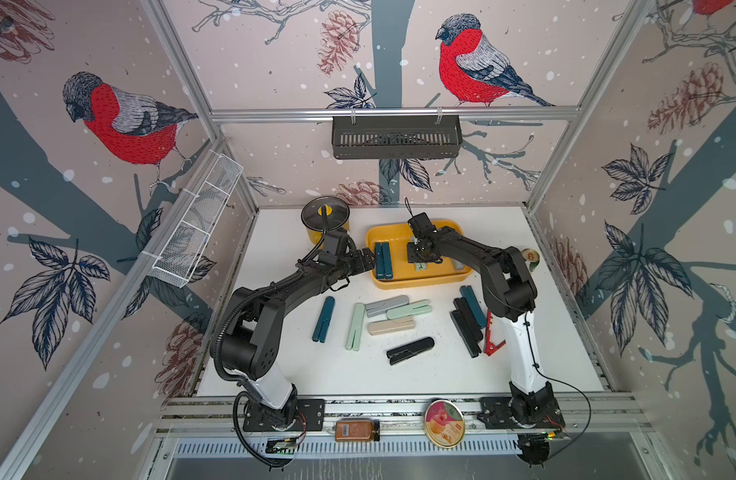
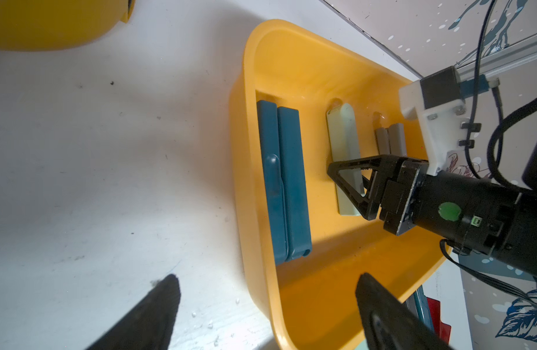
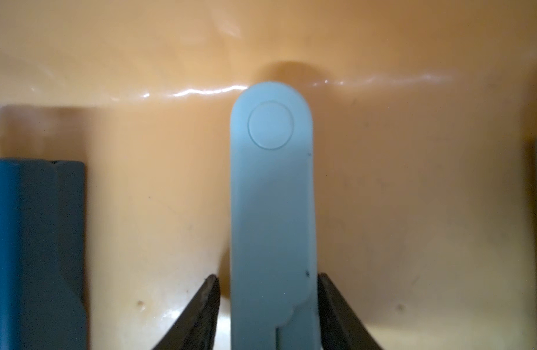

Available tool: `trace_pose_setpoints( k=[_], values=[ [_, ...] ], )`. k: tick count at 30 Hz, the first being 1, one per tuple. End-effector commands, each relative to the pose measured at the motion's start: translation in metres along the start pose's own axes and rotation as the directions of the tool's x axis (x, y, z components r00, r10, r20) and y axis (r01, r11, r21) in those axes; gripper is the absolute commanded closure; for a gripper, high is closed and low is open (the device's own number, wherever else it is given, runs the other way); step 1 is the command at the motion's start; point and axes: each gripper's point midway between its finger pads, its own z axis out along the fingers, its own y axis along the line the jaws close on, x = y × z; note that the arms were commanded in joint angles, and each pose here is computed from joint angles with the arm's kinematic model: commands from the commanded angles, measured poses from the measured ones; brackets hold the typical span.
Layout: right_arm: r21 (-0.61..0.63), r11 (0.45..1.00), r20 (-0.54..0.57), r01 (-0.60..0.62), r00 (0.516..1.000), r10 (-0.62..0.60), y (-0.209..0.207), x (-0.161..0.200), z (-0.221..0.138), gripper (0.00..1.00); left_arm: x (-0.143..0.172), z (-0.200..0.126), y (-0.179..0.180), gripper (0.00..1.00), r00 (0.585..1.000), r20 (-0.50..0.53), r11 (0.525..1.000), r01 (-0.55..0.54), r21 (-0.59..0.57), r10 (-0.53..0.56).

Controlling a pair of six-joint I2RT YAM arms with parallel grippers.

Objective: Put the pruning pliers into the storage box
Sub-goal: Adjust the pruning pliers in the storage box.

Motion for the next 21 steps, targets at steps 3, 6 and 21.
trace_pose_setpoints(
  k=[3, 6, 21],
  values=[
    [-0.064, 0.998, 0.007, -0.019, 1.0, 0.02, 0.01, -0.001, -0.011, 0.38, -0.008, -0.001, -0.005, 0.09, 1.0, 0.03, 1.0, -0.004, 0.02, 0.003],
    [-0.123, 0.992, 0.001, -0.022, 1.0, 0.022, 0.02, -0.002, -0.011, 0.35, -0.009, -0.002, -0.006, 0.09, 1.0, 0.031, 1.0, -0.005, 0.022, 0.004],
    [-0.17, 0.985, 0.029, -0.04, 0.999, 0.046, 0.02, -0.013, -0.003, 0.21, -0.01, -0.005, -0.009, 0.09, 0.999, 0.033, 1.0, -0.013, 0.026, 0.012]
  ],
)
